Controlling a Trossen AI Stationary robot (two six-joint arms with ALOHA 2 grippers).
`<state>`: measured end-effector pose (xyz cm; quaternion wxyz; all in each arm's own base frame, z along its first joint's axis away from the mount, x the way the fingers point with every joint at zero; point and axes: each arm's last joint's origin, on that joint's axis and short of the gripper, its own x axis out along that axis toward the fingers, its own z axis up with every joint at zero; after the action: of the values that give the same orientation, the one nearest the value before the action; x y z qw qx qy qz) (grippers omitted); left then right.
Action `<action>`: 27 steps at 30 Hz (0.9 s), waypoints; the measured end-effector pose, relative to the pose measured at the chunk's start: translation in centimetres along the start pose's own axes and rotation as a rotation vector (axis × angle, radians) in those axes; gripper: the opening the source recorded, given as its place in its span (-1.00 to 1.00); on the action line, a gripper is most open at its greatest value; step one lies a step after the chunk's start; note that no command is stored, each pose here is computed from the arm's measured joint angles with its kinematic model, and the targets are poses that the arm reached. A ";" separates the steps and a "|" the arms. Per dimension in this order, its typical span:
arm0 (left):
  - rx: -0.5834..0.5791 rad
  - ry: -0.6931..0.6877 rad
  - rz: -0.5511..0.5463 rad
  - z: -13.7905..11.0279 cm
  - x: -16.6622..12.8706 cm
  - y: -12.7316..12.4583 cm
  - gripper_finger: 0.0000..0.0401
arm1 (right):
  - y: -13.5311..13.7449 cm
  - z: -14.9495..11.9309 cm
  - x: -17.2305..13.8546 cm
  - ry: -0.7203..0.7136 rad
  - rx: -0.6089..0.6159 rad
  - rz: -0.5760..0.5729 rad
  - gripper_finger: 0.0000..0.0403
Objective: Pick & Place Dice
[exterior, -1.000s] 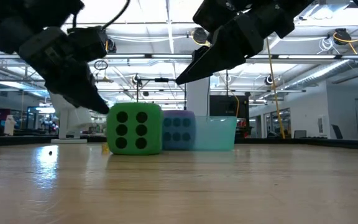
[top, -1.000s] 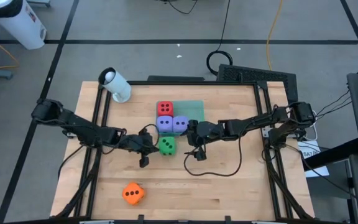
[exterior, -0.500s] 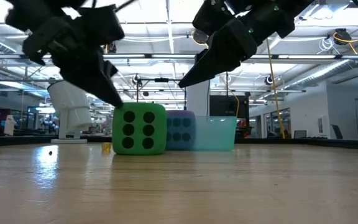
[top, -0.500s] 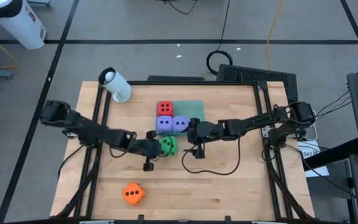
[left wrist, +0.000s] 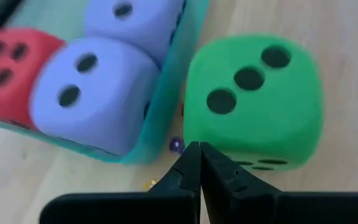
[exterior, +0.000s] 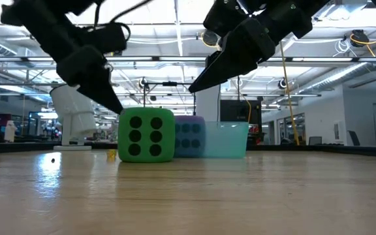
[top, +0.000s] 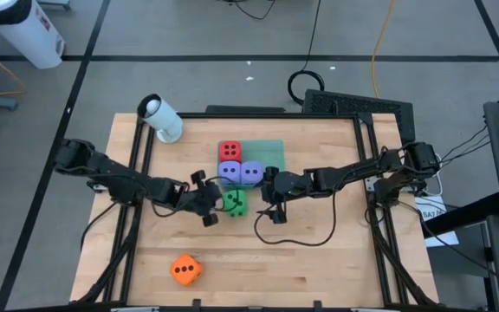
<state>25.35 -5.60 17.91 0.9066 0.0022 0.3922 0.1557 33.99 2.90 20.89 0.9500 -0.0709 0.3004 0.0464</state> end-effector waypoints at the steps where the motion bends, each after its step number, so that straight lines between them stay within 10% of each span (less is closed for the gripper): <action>1: -0.006 0.012 -0.016 0.0 0.4 0.0 -0.98 | 0.0 0.0 0.0 0.000 0.001 0.000 0.96; 11: 0.059 -0.093 -0.245 1.2 1.9 -1.5 -0.98 | 0.0 0.1 0.0 -0.007 0.021 0.005 0.97; 27: 0.098 -0.076 -0.224 1.0 1.7 -1.2 -0.98 | 1.6 0.7 -0.1 -0.100 -0.291 0.172 0.98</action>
<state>27.49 -6.19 17.26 0.9313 0.0086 0.3627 0.0340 34.09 4.63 21.35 0.9360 -0.1791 0.2481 0.1740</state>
